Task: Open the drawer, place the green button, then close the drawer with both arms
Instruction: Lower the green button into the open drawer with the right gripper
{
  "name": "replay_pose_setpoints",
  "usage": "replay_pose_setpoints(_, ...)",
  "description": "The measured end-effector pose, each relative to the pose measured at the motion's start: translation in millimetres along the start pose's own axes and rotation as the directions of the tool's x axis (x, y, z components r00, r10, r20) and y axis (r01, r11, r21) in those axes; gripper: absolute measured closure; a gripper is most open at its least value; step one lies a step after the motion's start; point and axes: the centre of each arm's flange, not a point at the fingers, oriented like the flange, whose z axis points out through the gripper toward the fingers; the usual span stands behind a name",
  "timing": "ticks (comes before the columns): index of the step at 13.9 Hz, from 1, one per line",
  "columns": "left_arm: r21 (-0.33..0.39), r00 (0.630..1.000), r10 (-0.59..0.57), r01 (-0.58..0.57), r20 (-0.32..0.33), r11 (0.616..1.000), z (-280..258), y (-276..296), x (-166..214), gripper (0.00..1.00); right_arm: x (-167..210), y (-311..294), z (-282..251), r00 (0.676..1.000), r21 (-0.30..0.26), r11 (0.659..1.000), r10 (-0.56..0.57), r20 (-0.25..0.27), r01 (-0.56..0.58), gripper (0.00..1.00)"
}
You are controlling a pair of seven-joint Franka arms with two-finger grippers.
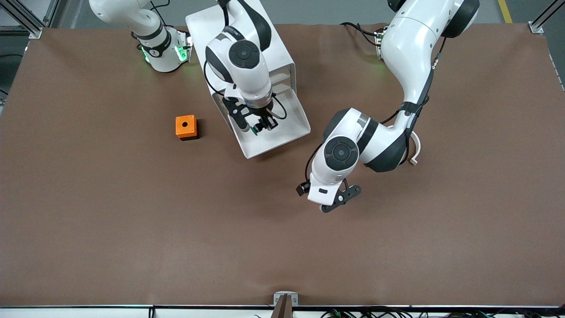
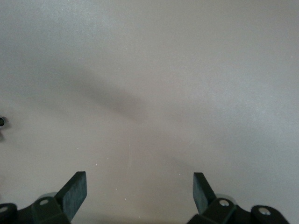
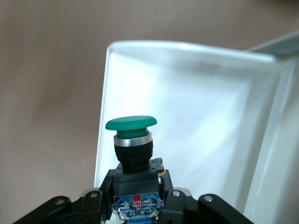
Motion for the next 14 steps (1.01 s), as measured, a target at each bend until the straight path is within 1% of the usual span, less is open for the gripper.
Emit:
replay_pose_setpoints(4,0.0,1.0,0.001,-0.001,0.0,1.0,0,0,0,0.0,-16,0,33,0.999,-0.001,0.999,0.044,-0.005,-0.044,0.59)
replay_pose_setpoints(10,0.003,1.0,0.01,-0.01,0.002,1.0,2,3,-7,0.0,-43,-3,56,0.996,-0.015,0.996,0.085,-0.013,-0.085,0.59)
replay_pose_setpoints(14,0.005,1.0,0.016,-0.016,0.004,1.0,4,5,-11,0.0,-49,-4,66,0.996,-0.023,0.996,0.086,-0.018,-0.086,0.59)
